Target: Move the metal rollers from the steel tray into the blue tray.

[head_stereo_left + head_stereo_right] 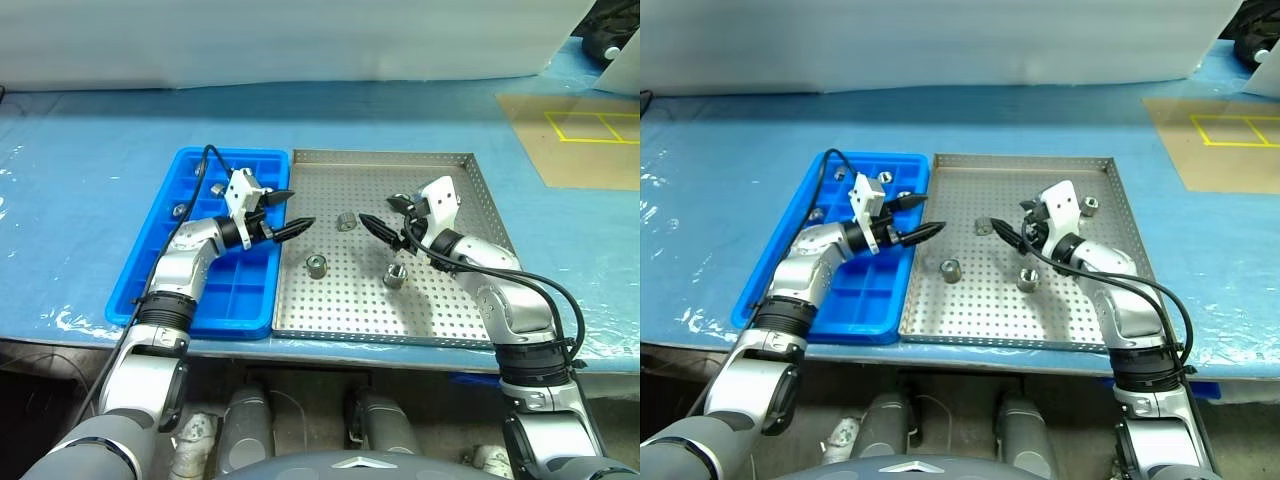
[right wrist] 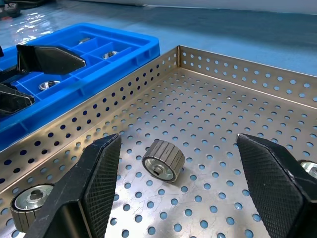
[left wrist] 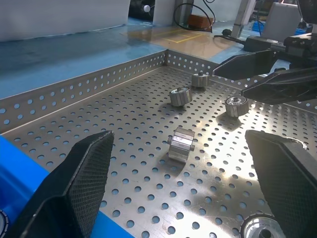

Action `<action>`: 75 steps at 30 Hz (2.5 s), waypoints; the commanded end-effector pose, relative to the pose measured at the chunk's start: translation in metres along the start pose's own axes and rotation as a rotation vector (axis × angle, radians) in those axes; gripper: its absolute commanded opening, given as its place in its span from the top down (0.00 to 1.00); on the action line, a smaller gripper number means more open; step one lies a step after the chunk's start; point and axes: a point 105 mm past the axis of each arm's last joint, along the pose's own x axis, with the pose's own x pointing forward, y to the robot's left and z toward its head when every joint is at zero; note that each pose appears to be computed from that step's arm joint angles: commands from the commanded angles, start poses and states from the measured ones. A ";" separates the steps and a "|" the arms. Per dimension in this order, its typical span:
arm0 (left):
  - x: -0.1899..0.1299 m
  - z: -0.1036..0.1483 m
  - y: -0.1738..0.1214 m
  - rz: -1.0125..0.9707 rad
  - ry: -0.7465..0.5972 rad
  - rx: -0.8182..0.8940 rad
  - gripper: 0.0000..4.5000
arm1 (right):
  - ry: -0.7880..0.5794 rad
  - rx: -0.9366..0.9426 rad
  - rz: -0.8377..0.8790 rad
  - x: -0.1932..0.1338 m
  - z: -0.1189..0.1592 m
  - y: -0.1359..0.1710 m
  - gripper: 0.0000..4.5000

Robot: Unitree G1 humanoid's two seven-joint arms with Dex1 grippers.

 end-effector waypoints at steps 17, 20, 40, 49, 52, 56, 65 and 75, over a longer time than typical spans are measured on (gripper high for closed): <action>0.001 0.012 0.002 0.008 -0.036 0.044 0.00 | -0.043 -0.032 -0.003 0.000 0.012 0.002 0.15; 0.013 0.020 0.010 0.032 -0.036 0.055 0.00 | -0.045 -0.037 -0.013 0.000 0.013 0.001 0.15; 0.095 0.010 0.001 -0.164 0.367 0.289 0.00 | -0.063 -0.040 -0.176 -0.040 0.013 -0.001 0.15; 0.106 -0.016 -0.004 -0.081 0.443 0.251 0.00 | -0.053 -0.041 -0.270 -0.054 0.009 -0.007 0.15; 0.106 -0.027 -0.004 -0.036 0.476 0.240 0.00 | -0.045 -0.042 -0.285 -0.057 0.007 -0.007 0.15; 0.102 -0.041 0.001 0.031 0.535 0.230 0.00 | -0.039 -0.043 -0.295 -0.058 0.006 -0.007 0.15; 0.094 -0.054 0.003 0.053 0.591 0.233 0.00 | -0.035 -0.049 -0.317 -0.059 0.005 -0.010 0.15; 0.090 -0.055 0.003 0.024 0.589 0.236 0.48 | -0.036 -0.049 -0.322 -0.057 0.005 -0.011 0.14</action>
